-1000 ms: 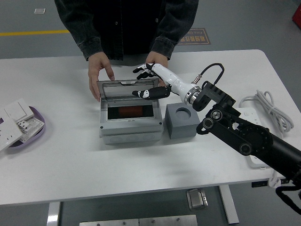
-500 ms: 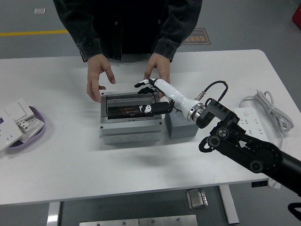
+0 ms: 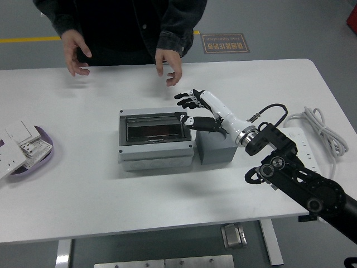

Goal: Pick up the cylinder from the cube,place it in the box,flap close box

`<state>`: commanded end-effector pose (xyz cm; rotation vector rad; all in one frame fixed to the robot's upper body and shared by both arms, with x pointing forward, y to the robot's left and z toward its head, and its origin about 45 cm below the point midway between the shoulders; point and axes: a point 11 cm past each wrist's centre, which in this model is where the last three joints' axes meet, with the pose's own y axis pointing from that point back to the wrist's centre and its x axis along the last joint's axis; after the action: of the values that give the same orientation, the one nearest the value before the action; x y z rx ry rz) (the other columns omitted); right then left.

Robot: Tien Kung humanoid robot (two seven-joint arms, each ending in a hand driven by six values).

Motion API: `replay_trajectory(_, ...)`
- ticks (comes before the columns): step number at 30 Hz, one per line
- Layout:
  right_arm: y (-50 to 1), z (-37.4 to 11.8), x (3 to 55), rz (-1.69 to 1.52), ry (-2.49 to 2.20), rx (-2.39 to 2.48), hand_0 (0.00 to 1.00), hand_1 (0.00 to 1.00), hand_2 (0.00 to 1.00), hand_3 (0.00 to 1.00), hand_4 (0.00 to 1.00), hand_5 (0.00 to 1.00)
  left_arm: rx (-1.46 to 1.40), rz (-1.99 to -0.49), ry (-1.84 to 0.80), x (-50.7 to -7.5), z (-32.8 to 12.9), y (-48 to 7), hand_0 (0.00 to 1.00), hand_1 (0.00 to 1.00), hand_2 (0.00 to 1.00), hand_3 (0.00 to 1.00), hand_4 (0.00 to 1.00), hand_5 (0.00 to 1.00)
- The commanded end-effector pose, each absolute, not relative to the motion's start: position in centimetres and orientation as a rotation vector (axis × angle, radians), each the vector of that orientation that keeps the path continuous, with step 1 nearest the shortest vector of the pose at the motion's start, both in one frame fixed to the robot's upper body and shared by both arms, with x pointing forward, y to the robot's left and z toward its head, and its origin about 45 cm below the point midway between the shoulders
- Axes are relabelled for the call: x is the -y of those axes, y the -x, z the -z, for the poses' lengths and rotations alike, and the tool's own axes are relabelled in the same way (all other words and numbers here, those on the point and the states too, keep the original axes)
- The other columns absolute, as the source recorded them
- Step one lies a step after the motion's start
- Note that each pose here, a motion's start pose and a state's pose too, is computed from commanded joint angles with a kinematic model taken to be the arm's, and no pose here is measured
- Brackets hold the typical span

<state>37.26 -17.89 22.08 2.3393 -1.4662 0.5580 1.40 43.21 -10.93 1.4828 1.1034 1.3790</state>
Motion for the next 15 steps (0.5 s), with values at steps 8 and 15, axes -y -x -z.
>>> replay_trajectory(8,-36.2,-22.8,22.2,-0.436,-2.401,1.819,0.758,0.683,0.680,0.719,0.609,0.292,-1.125,-1.380,-1.487,-43.1,11.0,-0.4,0.603,0.582,0.559,0.598,0.669,0.280)
replay_trajectory(15,-34.2,-20.4,29.2,-0.225,-2.300,2.163,0.755,0.675,0.658,0.692,0.624,0.271,-1.146,-1.371,-1.494,-42.7,11.2,0.6,0.603,0.583,0.559,0.599,0.669,0.281)
